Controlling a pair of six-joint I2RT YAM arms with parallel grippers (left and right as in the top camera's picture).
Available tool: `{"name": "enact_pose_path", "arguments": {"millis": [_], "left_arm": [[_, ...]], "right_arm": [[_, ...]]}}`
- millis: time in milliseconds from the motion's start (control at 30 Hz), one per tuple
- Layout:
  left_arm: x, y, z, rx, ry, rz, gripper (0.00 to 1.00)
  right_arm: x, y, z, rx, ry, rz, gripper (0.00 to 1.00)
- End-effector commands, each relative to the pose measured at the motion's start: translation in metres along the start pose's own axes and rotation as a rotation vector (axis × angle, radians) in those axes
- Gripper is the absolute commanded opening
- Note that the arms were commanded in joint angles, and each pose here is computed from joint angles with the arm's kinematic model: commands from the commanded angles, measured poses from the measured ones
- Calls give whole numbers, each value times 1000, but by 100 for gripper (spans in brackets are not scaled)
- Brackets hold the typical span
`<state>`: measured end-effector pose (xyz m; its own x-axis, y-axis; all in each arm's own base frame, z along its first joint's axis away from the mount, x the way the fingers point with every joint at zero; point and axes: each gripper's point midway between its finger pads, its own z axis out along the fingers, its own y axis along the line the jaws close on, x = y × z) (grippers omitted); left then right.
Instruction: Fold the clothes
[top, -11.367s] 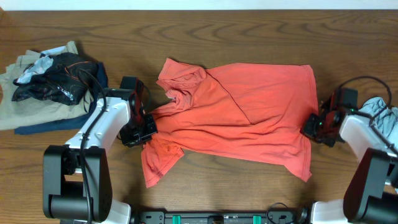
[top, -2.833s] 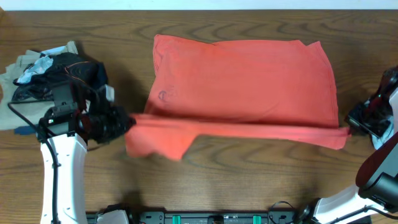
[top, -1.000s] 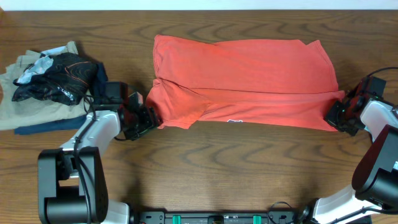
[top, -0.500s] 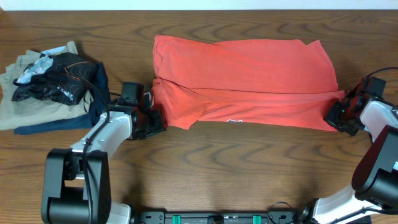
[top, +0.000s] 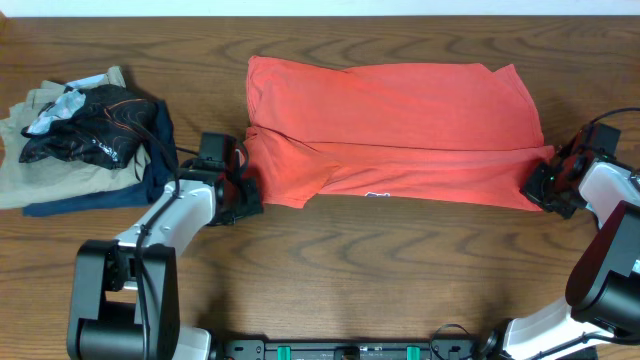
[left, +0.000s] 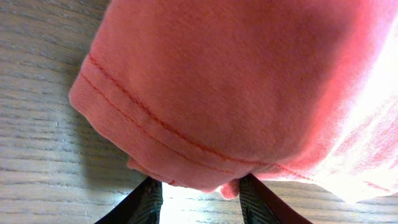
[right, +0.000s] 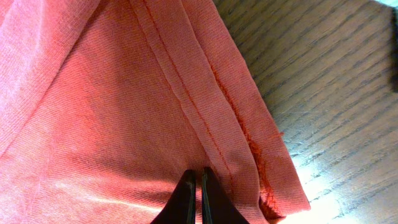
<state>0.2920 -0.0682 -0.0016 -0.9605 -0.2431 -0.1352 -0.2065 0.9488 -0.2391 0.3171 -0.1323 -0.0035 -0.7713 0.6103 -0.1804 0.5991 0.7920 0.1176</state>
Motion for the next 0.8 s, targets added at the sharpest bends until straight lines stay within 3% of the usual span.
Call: {"name": "enact_pose_path", "arguments": {"millis": [0,400,567,667,767], "left_arm": [[38,16,18,-81,107,47,42],[4,20,19,-174,-61,91,45],[-8,17,18,-172,-111,95,6],[-10,37,13,-286,-132,91,6],[-6,77,-3,-507,-147,39,6]], "right_arm": [[14,-6,6,33,36,-8,5],[14,-6,6,33,36,-8,5],[14,-6,6,35,36,-8,2],[15,-15,5,86,36,-7,1],[16,-32,3,171,35,11,1]]}}
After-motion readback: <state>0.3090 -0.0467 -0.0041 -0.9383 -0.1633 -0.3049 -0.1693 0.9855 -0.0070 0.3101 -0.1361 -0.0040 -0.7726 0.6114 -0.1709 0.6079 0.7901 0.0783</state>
